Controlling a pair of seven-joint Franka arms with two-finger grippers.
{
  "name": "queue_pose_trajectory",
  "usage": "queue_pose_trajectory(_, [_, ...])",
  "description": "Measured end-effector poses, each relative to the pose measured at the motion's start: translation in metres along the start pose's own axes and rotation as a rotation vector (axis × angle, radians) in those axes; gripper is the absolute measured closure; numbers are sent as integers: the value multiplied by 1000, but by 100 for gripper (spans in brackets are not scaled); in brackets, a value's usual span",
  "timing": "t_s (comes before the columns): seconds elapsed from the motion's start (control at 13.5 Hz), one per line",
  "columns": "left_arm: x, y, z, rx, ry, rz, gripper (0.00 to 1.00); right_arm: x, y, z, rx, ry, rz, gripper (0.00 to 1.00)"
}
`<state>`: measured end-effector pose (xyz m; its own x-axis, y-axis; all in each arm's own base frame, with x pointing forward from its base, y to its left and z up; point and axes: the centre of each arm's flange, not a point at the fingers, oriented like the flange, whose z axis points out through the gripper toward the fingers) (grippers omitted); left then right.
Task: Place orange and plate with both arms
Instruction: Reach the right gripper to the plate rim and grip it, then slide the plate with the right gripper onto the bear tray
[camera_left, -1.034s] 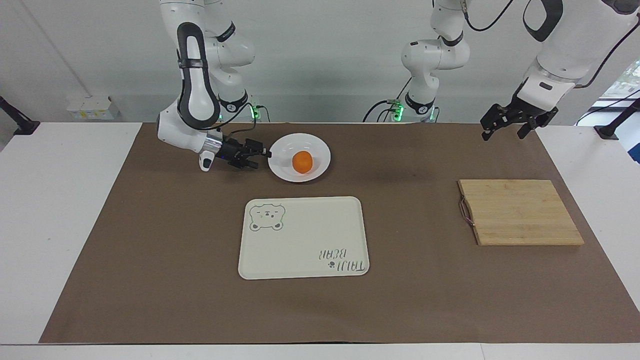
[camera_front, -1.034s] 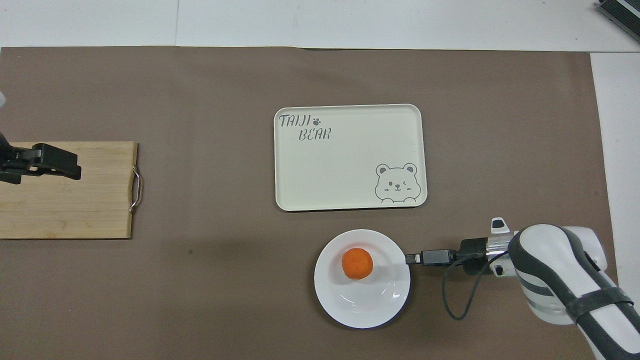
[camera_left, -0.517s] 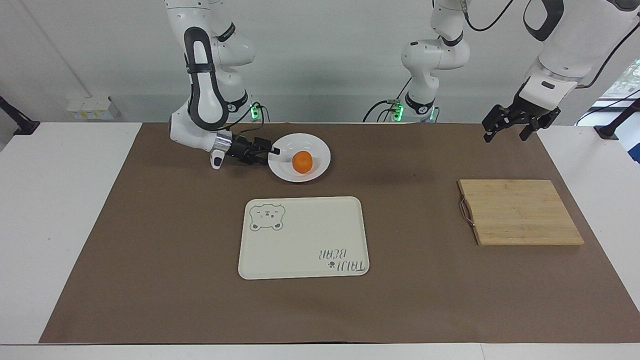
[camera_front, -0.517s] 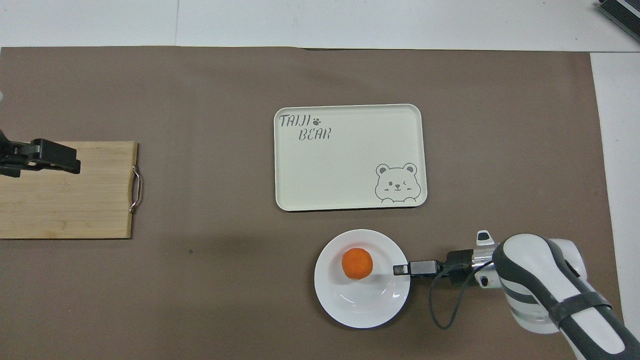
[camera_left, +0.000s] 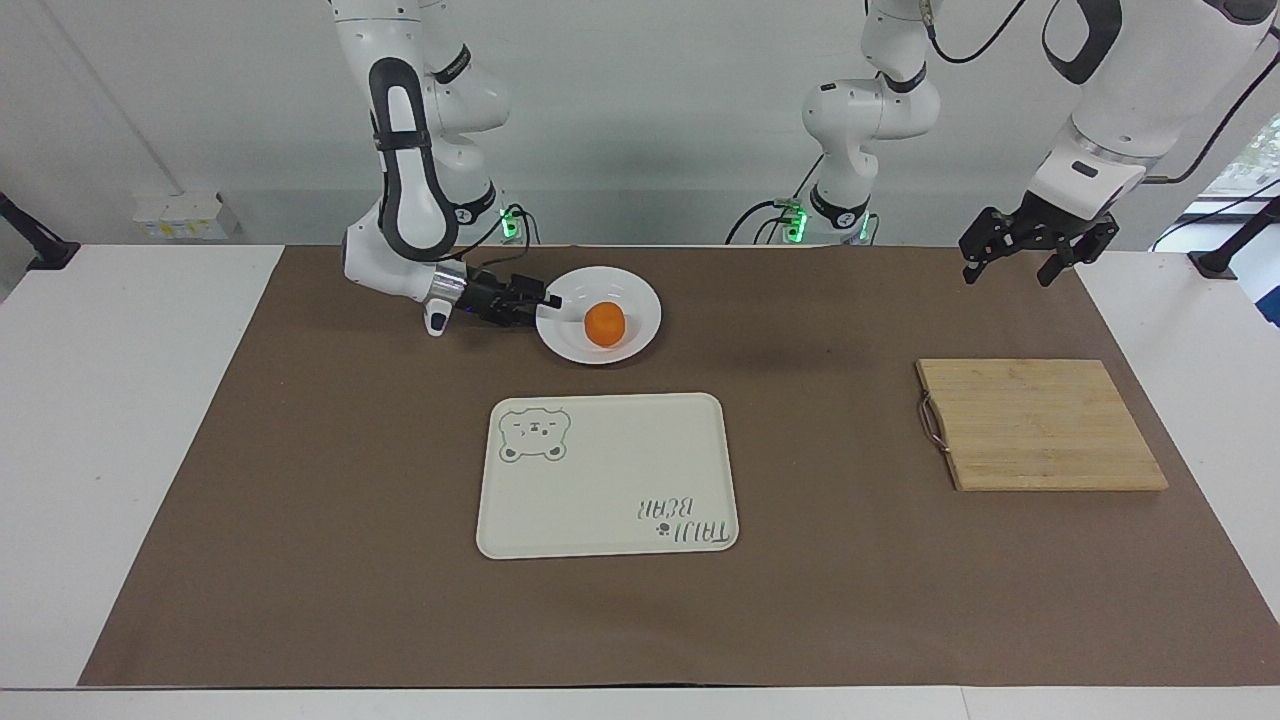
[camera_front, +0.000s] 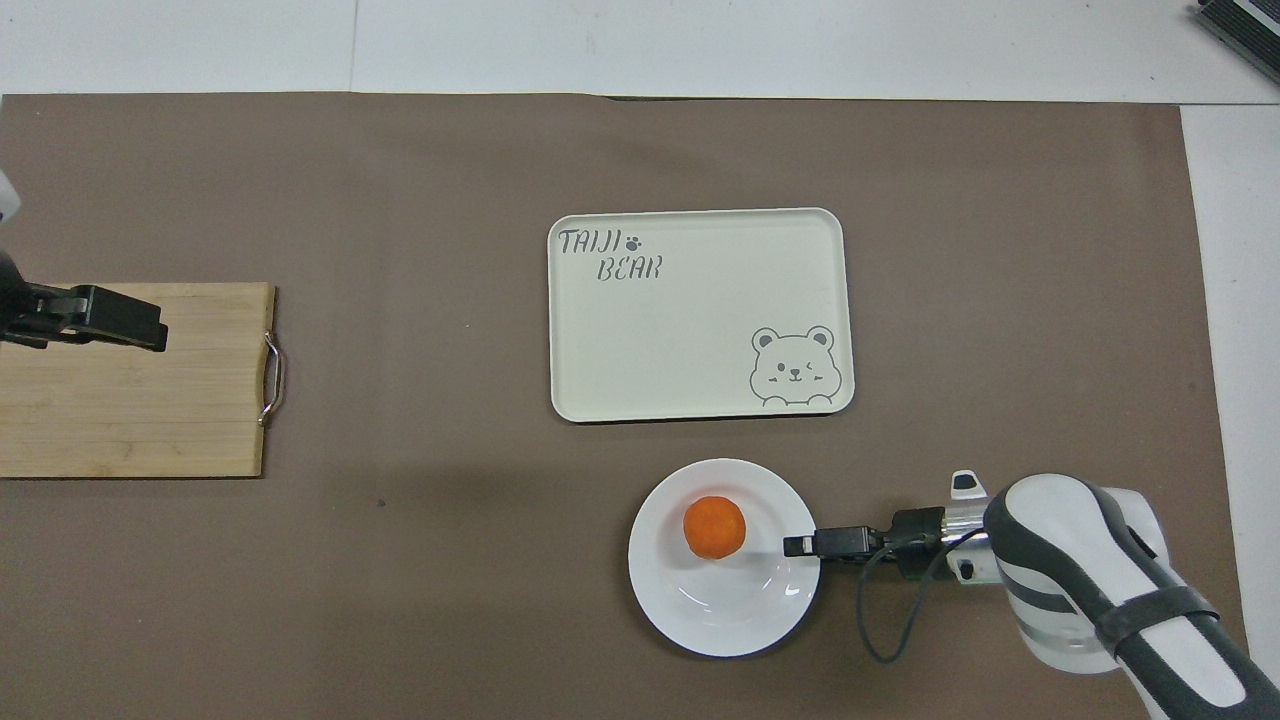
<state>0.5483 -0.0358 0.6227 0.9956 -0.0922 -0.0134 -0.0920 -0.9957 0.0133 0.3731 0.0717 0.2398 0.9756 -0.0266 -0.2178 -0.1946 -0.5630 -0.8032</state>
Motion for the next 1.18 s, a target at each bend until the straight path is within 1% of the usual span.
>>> queue_pose_trajectory(0.15, [0, -4, 0, 0, 0, -6, 0, 0, 0, 0, 0, 0, 1, 46])
queue_pose_trajectory(0.22, [0, -5, 0, 0, 0, -8, 0, 0, 0, 0, 0, 0, 2, 56])
queue_pose_trajectory(0.3, [0, -5, 0, 0, 0, -8, 0, 0, 1, 0, 0, 0, 2, 68])
queue_pose_trajectory(0.37, [0, -4, 0, 0, 0, -7, 0, -1, 1, 0, 1, 1, 3, 77])
queue_pose_trajectory(0.44, [0, -4, 0, 0, 0, -6, 0, -1, 1, 0, 1, 1, 3, 89])
queue_pose_trajectory(0.52, [0, -4, 0, 0, 0, -6, 0, -1, 0, 0, 6, 2, 4, 96])
queue_pose_trajectory(0.66, [0, -4, 0, 0, 0, -6, 0, 0, -1, 0, 6, 2, -4, 96])
queue_pose_trajectory(0.96, [0, -4, 0, 0, 0, -6, 0, 8, -3, -3, -6, 20, -148, 96])
queue_pose_trajectory(1.18, [0, -4, 0, 0, 0, -6, 0, 22, -7, -10, -7, 42, -212, 96])
